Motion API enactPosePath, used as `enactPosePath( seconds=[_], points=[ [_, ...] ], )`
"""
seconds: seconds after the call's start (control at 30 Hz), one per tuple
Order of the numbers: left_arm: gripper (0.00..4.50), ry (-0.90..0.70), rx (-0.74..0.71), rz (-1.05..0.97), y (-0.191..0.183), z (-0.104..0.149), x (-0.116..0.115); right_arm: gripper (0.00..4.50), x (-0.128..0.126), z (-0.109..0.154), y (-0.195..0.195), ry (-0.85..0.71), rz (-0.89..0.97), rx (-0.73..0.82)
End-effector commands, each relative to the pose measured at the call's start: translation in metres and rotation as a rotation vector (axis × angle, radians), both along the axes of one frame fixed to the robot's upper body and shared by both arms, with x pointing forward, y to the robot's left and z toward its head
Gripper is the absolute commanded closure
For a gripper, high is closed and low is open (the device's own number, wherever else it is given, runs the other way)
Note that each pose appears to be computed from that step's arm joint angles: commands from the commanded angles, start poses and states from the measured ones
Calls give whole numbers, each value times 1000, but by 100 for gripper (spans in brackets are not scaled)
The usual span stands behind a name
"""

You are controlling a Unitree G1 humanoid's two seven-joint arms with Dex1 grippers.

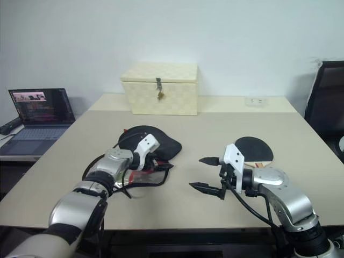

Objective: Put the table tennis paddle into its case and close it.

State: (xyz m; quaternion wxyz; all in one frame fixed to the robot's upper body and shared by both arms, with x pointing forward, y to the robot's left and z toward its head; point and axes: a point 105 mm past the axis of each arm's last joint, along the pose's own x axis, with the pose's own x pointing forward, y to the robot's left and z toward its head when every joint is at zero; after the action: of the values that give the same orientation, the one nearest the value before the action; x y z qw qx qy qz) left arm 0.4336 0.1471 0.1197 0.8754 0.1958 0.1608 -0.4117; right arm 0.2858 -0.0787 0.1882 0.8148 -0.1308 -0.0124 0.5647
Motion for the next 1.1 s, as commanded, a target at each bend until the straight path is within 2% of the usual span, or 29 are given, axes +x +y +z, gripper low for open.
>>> enactPosePath(
  seconds=[0.03, 0.07, 0.17, 0.5, 0.53, 0.77, 0.9, 1.1],
  points=[
    [0, -46, 10, 10, 1, 12, 5, 10, -2, 17, -3, -62, -7, 29],
    [0, -45, 13, 14, 2, 10, 5, 10, -1, 18, -4, -65, -17, 32],
    [62, -34, 6, 40, 8, 6, 4, 5, 5, 22, -10, -78, -48, 40],
    [426, -59, -16, 116, 20, 9, 9, 5, 9, 29, -21, -89, -109, 67],
    [448, -67, -15, 117, 20, 11, 9, 5, 8, 29, -21, -88, -109, 63],
    [448, -74, 21, -60, -11, 17, 4, 5, 1, 28, -25, -74, -110, 50],
    [448, 14, 63, -375, -54, 3, -23, 5, -10, 25, -25, -53, -110, 51],
    [448, 76, 154, -662, -82, -10, -51, 5, -21, 20, -23, -26, -134, 62]
  ],
)
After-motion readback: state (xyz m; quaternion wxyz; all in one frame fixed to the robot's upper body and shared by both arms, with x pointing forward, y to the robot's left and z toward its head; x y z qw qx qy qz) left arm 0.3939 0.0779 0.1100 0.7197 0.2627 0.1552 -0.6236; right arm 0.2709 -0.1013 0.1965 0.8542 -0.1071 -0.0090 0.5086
